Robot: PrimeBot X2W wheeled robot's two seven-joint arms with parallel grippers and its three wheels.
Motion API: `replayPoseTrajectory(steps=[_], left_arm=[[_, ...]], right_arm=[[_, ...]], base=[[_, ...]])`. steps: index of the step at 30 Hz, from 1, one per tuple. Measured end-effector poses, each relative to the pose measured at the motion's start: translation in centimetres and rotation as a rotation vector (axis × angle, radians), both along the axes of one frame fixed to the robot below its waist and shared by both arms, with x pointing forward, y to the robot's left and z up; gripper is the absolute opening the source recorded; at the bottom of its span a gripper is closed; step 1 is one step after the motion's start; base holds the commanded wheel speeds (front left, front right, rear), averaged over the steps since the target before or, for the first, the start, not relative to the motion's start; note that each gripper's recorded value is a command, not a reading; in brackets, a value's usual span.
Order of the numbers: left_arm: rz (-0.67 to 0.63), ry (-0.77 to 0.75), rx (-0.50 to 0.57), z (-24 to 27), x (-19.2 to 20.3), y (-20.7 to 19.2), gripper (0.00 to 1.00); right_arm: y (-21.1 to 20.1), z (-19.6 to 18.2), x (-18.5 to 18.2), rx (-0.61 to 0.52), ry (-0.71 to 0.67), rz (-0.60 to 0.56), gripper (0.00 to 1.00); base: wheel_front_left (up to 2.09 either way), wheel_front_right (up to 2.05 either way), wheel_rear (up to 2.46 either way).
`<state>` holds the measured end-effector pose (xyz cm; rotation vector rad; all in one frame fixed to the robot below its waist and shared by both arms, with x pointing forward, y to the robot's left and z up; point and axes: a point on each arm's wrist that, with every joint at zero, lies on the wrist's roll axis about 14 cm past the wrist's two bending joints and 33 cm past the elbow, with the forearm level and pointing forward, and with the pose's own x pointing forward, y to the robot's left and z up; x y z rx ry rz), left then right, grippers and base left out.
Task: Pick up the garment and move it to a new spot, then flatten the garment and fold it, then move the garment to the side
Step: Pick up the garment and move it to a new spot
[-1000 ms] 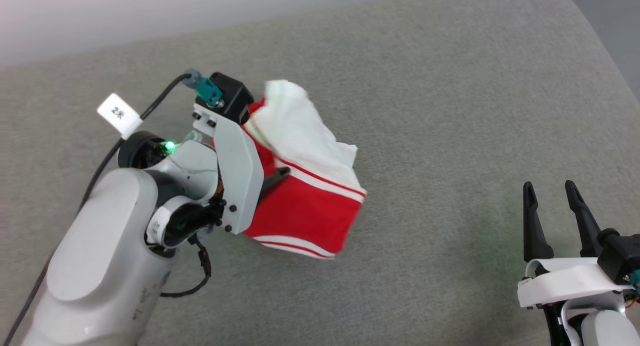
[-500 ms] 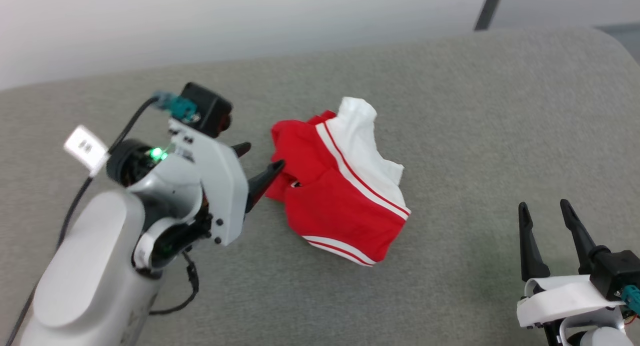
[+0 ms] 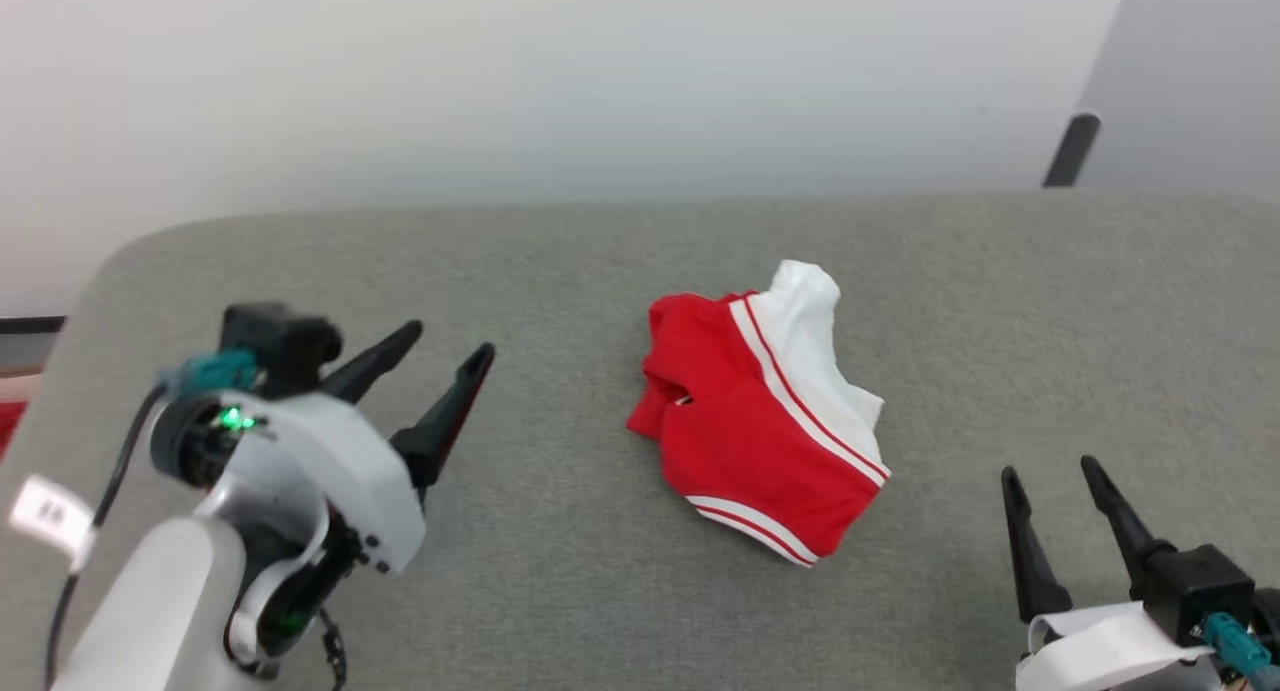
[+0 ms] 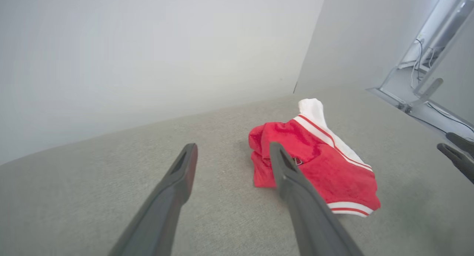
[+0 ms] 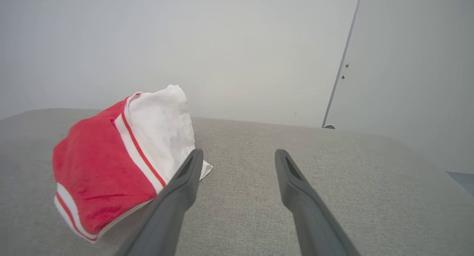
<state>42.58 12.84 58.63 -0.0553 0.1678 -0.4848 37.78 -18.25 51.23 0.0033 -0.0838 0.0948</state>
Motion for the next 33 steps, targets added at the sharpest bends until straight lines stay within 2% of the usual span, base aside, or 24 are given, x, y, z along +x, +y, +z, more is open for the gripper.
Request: replayPoseTrajectory(steps=[8, 19, 26, 33], left_arm=[[0.181, -0.159, -0.073, 0.7, -2.8, 5.3, 1.00], [0.415, -0.250, -0.099, -1.3, -7.1, 12.1, 1.00], [0.530, -0.281, -0.096, -2.5, -9.4, 15.0, 1.00], [0.590, -0.294, -0.094, -3.2, -10.8, 16.4, 1.00]], right_arm=[[2.3, 0.4, -0.4, -0.007, -0.010, 0.072, 1.00], [2.9, 0.8, -0.6, -0.008, -0.025, 0.090, 1.00], [3.0, 1.4, -0.7, 0.000, -0.045, 0.086, 1.00], [2.6, 1.3, -0.9, 0.006, -0.044, 0.072, 1.00]], base=[[0.00, 0.00, 0.00], [0.00, 0.00, 0.00], [0.00, 0.00, 0.00], [0.00, 0.00, 0.00]])
